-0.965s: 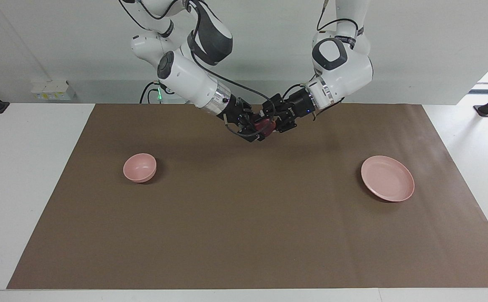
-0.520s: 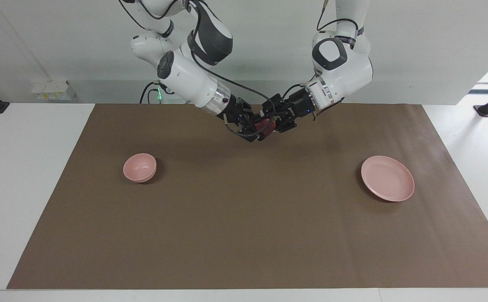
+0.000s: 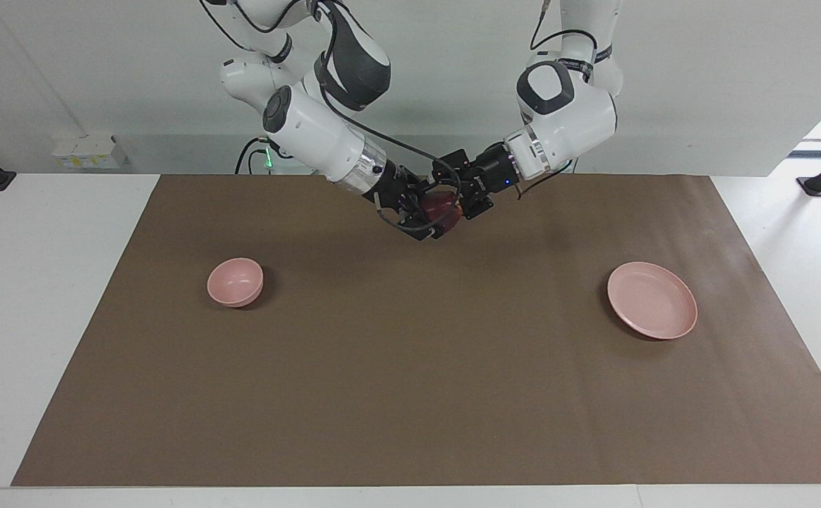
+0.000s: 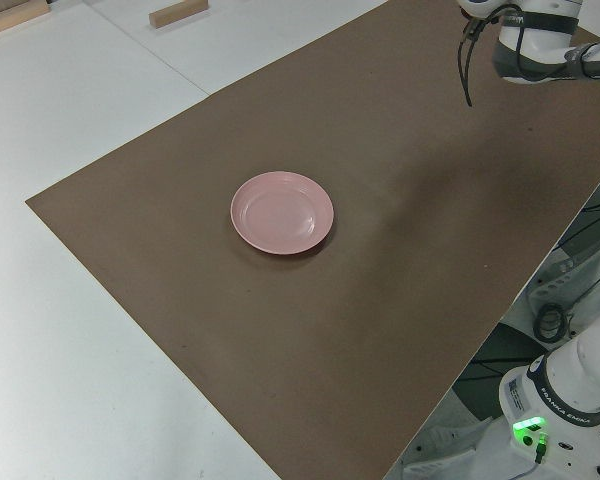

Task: Move apple from plate to bowl
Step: 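Close the right gripper on the apple held by the left gripper, then open the left gripper while the right gripper pulls the apple away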

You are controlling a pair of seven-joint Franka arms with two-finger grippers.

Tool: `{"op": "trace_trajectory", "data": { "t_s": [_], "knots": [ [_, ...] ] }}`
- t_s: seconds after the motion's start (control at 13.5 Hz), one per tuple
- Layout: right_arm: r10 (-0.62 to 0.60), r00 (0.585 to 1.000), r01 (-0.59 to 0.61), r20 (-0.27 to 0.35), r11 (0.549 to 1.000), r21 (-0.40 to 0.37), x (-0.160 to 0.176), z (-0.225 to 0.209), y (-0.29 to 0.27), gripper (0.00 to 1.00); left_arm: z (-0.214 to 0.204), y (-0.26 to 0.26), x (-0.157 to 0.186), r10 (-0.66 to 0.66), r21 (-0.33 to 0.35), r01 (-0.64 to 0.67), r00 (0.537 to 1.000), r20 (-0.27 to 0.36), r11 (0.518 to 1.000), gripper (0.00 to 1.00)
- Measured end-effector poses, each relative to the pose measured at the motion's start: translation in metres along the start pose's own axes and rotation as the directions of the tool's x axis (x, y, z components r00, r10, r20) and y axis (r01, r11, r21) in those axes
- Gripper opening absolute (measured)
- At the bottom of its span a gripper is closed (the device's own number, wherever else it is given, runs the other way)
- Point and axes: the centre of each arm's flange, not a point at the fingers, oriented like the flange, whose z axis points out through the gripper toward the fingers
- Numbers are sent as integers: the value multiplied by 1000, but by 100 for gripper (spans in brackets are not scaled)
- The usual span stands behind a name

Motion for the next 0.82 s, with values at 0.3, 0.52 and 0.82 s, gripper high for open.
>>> {"op": "trace_trajectory", "data": {
  "t_s": [0.3,0.52,0.82],
  "knots": [
    [5,999,-6,-42,1000,-12,20,-8,-4,75,-8,0,5,-4,-4,4,1000,-17,1000,100],
    [17,991,-24,-131,998,-52,62,-32,-10,75,-26,-1,15,-18,-11,17,998,-52,1000,100],
    [-56,961,30,-272,995,-97,113,-63,-15,75,-62,-10,37,-48,-6,47,991,-124,999,100]
  ]
}}
